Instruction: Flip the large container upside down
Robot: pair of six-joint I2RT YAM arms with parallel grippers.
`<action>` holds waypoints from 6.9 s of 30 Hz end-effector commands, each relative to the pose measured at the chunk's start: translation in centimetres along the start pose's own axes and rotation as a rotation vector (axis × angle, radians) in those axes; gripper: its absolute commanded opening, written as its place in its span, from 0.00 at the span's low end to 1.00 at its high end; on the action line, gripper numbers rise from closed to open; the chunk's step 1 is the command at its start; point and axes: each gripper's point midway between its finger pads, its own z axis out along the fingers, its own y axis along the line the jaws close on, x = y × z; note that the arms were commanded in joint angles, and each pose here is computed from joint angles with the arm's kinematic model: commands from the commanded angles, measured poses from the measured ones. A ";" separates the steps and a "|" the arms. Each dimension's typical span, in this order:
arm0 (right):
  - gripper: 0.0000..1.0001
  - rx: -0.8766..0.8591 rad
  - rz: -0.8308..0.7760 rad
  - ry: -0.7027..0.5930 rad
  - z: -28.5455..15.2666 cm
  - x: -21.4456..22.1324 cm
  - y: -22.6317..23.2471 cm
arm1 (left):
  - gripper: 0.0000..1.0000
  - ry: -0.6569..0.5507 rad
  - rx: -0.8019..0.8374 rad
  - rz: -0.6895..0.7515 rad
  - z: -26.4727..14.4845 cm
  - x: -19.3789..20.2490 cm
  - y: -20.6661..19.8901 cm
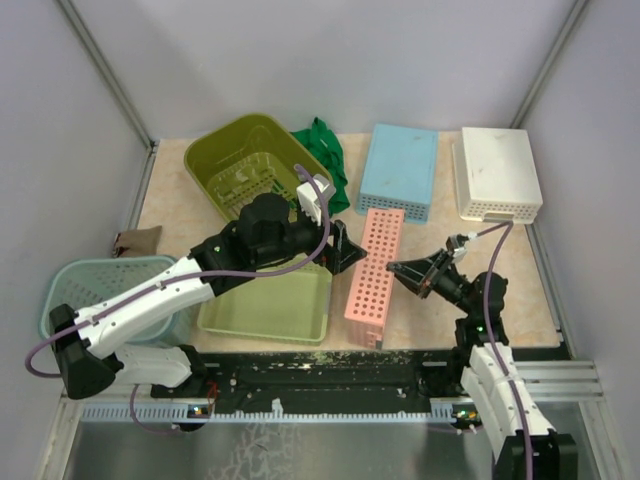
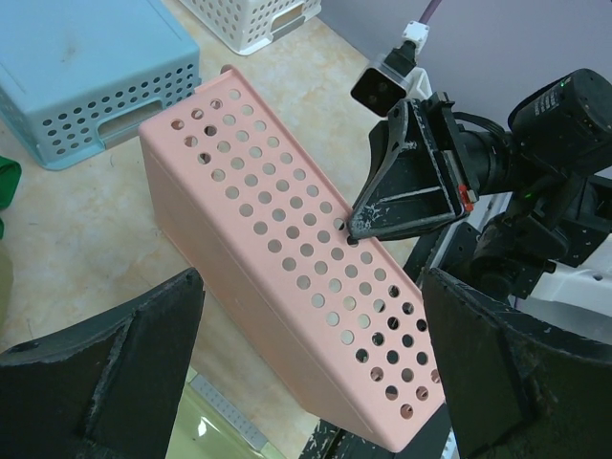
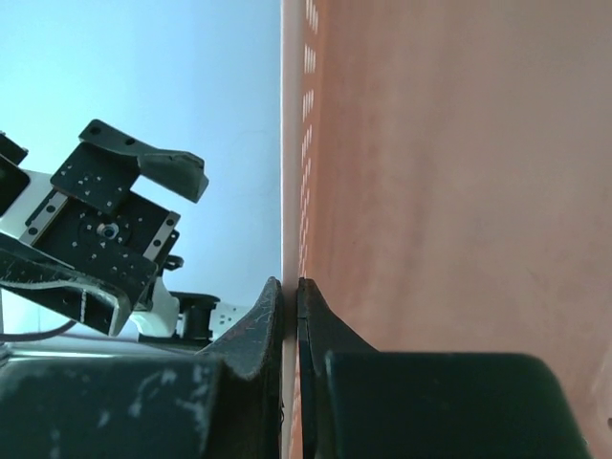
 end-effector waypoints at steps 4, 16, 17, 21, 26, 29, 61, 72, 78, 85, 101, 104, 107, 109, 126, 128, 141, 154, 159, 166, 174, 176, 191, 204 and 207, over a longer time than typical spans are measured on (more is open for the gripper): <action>0.00 -0.065 -0.085 0.040 -0.8 0.8 0.6 | 1.00 -0.036 0.034 -0.002 0.2 -1.4 -0.7; 0.00 0.230 -0.188 0.013 -1.3 -0.9 -2.7 | 1.00 -0.028 0.036 0.003 0.0 -1.0 -0.7; 0.00 0.280 -0.211 0.005 -1.5 -1.2 -3.0 | 1.00 -0.025 0.036 0.003 0.0 -0.9 -0.7; 0.00 0.439 -0.283 -0.006 -2.5 -2.3 -4.2 | 1.00 -0.021 0.038 0.006 0.1 -0.7 -0.7; 0.02 0.496 -0.274 -0.006 -3.3 -2.7 -5.5 | 1.00 -0.012 0.044 0.004 0.3 -0.4 -0.7; 0.11 0.561 -0.317 -0.039 -4.0 -3.6 -6.1 | 1.00 -0.010 0.044 0.002 0.3 -0.1 -0.6; 0.27 1.150 -0.379 -0.595 -13.6 -11.8 -3.7 | 1.00 0.085 0.080 -0.048 3.0 2.6 -0.8; 0.53 0.986 -0.487 -0.538 -10.4 -12.8 -0.4 | 0.99 0.293 -0.363 -0.258 8.1 11.3 7.4; 0.64 0.961 -0.516 -0.554 -10.0 -13.4 0.8 | 0.99 0.257 -0.587 -0.255 8.2 10.9 11.0; 0.64 0.956 -0.517 -0.552 -9.9 -13.5 0.8 | 0.99 0.314 -0.532 -0.253 10.9 12.1 11.1; 0.64 0.996 -0.592 -0.615 -11.7 -13.7 2.8 | 0.99 0.369 0.189 -0.215 15.2 10.3 -2.9; 0.63 0.968 -0.621 -0.560 -10.8 -13.4 2.6 | 0.99 0.299 0.162 -0.186 13.5 7.6 -2.3; 0.62 0.863 -0.645 -0.481 -8.8 -12.6 3.1 | 0.99 0.259 0.065 -0.167 11.3 5.8 0.0; 0.62 0.784 -0.651 -0.433 -7.4 -12.0 3.5 | 0.99 0.233 -0.007 -0.167 9.2 4.1 1.8; 0.59 0.816 -0.595 0.044 7.9 -1.5 -8.0 | 0.99 -0.094 -0.495 -0.220 -6.1 -4.8 12.8; 0.61 0.954 -0.593 -0.020 6.1 -3.0 -9.8 | 0.99 -0.104 -0.486 -0.226 -6.3 -4.8 13.0; 0.61 1.244 -0.511 -0.458 -5.9 -10.3 -8.7 | 1.00 -0.031 -0.351 -0.255 -3.0 -2.6 12.0; 0.59 1.061 -0.578 -0.136 1.0 -5.2 -9.6 | 0.99 -0.019 -0.314 -0.267 -2.2 -2.4 11.6; 0.60 1.290 -0.546 -0.178 -2.5 -6.0 -12.5 | 0.99 -0.012 -0.309 -0.276 -2.2 -2.1 11.5; 0.69 1.635 -0.378 -0.374 -11.6 -11.0 -13.7 | 0.99 -0.006 -0.308 -0.270 -2.3 -1.9 11.5; 0.67 1.449 -0.466 -0.422 -9.8 -12.9 -10.5 | 0.99 -0.007 -0.302 -0.261 -2.1 -1.9 11.5; 0.66 1.362 -0.489 -0.372 -8.4 -12.4 -10.2 | 0.99 -0.006 -0.300 -0.260 -2.1 -1.9 11.5; 0.71 1.486 -0.539 -0.421 -11.0 -13.5 -11.6 | 0.99 0.003 -0.299 -0.267 -2.1 -1.5 11.5; 0.67 1.095 -0.545 -0.263 -4.0 -13.0 -9.3 | 0.99 0.024 -0.386 -0.266 -2.5 -0.9 13.1; 0.68 0.902 -0.604 -0.222 -1.4 -11.4 -7.1 | 0.99 0.032 -0.446 -0.293 -2.8 -0.7 14.5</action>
